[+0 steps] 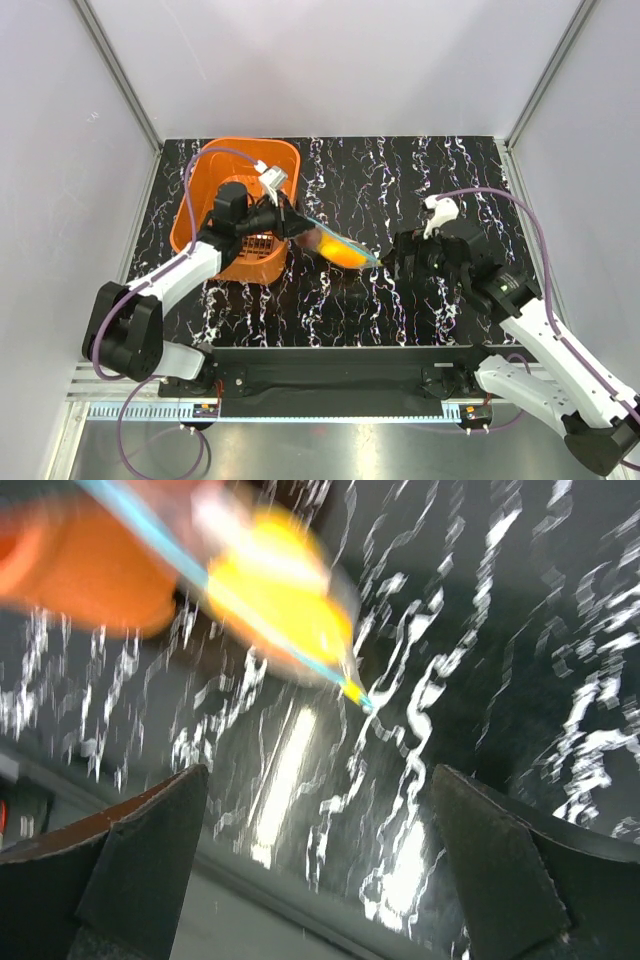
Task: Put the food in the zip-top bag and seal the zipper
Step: Place the zipper food storage bag at the center of the board.
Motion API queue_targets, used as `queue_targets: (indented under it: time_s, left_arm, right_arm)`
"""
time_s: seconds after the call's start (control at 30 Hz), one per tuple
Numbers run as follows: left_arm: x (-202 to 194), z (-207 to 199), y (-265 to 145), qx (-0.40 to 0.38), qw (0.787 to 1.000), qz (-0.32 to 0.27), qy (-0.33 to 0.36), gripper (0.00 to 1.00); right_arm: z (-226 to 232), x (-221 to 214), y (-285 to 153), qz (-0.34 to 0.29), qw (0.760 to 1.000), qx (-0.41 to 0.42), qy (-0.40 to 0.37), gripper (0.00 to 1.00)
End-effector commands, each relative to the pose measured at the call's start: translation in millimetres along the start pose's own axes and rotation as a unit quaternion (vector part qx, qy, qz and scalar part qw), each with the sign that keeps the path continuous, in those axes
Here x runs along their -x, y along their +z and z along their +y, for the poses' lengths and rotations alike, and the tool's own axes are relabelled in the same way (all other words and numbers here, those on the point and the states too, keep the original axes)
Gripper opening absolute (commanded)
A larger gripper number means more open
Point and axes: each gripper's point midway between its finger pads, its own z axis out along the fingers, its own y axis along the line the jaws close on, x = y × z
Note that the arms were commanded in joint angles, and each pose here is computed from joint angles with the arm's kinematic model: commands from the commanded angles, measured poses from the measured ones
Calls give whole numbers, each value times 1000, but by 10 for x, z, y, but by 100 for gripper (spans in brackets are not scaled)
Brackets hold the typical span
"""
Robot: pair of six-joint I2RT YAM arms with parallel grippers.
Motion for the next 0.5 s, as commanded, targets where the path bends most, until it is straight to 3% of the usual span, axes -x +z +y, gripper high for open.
queue_targets:
  time_s: [0.0,0.07,0.1,0.13,0.17,0.2,0.47]
  left_arm:
    - [195,-178,-16,-18,998,-54,20,7]
    - [155,-244,-10,-20,998,-51,14,19]
    - [159,-307,-9,-22,998,-52,16,43]
    - [161,-339,-21,-23,998,-50,16,50]
    - [145,-356,-39,-20,999,-48,14,64]
    - [212,-425,-100,-18,998,-60,23,99]
    - [452,-676,-713,61,989,-131,36,99]
  right_arm:
    - [-88,499,-110,-101,993,-45,40,100]
    - [-136,501,-74,-103,991,-62,63,100]
    - [-192,516,-60,-109,988,-78,73,100]
    - [-217,509,-29,-107,987,-87,81,100]
    - [-235,513,-18,-108,985,-94,92,100]
    - [-288,534,-23,-113,983,-111,98,100]
    - [-545,645,-198,-176,958,-173,146,100]
